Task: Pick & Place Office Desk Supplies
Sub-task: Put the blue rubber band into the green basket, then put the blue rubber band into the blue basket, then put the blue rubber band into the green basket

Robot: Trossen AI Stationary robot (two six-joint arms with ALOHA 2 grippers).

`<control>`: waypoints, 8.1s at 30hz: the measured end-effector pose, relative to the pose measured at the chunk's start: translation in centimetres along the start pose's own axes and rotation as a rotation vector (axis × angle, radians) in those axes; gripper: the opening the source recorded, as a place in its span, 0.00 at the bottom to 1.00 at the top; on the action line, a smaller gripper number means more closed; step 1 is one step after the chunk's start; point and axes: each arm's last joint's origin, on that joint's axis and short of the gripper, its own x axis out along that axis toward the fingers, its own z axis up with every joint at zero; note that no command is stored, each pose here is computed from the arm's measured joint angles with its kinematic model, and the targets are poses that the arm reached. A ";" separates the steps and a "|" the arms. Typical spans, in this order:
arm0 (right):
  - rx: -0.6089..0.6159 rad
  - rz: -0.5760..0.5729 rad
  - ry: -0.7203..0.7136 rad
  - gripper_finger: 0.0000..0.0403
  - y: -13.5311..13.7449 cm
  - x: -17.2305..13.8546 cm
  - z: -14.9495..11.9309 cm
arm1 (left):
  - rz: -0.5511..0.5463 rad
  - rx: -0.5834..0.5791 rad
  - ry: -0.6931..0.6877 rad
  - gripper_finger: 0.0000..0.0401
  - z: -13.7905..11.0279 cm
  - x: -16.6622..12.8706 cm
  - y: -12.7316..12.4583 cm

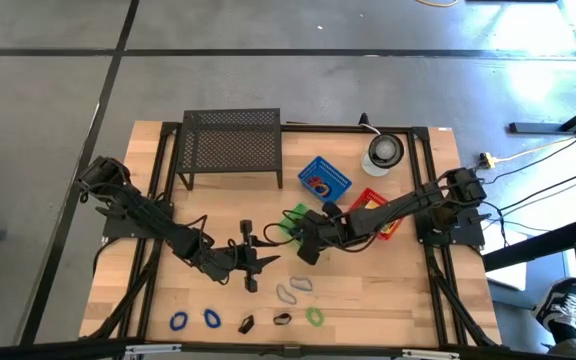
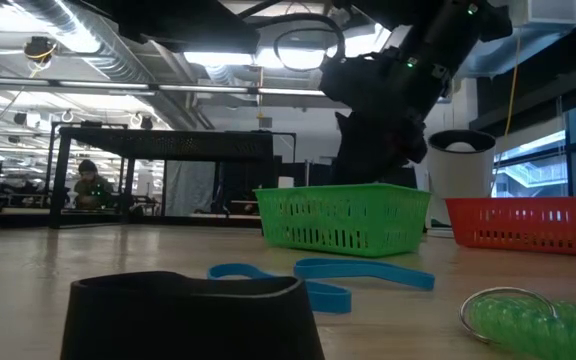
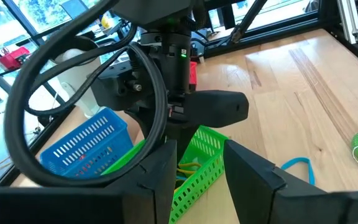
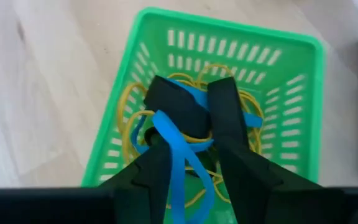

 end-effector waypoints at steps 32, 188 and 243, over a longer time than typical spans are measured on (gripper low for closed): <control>-0.128 0.419 0.022 0.34 4.0 -5.9 -1.1 | -0.099 -0.029 0.035 0.32 -0.4 0.0 -0.3; 0.210 0.032 -0.328 0.03 4.5 -6.0 -2.1 | -0.288 -0.097 0.110 0.32 -1.1 -0.7 -1.3; 0.224 -0.128 -0.171 0.42 2.1 0.1 -2.1 | -0.297 -0.102 0.106 0.32 -1.1 -0.7 -1.3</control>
